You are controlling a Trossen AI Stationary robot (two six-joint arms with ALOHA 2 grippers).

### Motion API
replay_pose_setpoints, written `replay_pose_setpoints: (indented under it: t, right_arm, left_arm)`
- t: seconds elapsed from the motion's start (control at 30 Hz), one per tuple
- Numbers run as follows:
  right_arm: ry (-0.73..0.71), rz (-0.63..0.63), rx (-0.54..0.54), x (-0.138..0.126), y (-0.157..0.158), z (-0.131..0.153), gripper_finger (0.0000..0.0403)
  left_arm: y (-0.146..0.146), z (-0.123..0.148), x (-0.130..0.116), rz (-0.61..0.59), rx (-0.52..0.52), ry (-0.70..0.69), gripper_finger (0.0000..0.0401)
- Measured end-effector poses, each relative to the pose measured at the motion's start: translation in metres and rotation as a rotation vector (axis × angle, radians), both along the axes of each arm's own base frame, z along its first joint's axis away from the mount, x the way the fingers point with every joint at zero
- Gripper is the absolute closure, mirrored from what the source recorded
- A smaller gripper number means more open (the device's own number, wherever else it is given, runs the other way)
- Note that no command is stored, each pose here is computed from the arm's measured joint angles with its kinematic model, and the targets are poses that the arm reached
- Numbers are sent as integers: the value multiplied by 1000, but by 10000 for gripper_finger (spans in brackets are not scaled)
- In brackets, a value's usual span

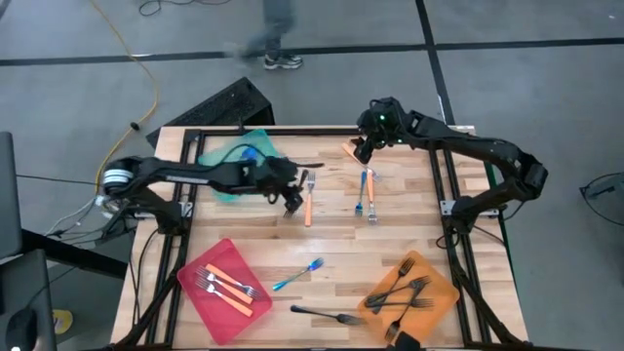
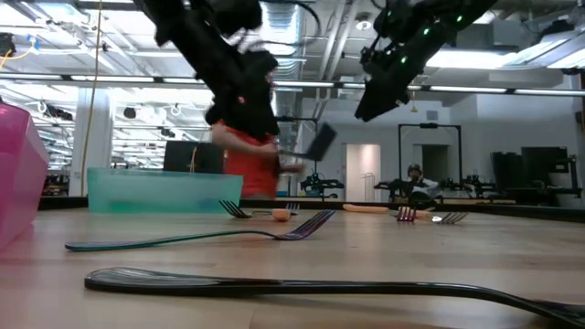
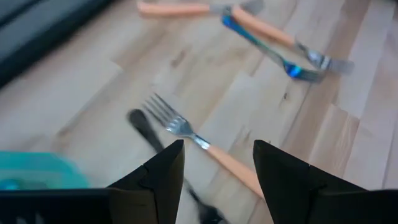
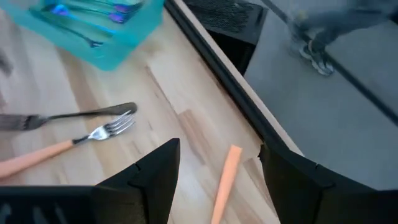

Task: Sort silverware by color (type)
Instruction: Adjust the forks on the table

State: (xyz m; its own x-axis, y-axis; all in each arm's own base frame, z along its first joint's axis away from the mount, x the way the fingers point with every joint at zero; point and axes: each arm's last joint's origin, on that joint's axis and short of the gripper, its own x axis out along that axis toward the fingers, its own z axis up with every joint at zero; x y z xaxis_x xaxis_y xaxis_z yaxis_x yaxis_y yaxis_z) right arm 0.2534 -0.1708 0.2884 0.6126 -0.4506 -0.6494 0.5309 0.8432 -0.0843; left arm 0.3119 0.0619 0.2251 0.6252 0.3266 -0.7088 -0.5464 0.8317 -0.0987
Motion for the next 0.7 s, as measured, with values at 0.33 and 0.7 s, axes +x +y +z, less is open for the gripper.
replay_pose_setpoints:
  t: [0.33,0.7]
  right_arm:
    - [127,-211,161,21,-28,-65,159]
    - [228,-331,238,26,-24,-93,159]
  left_arm:
    - [1,-8,17,-78,-37,20,225]
    - [0,4,13,-98,-6,-13,225]
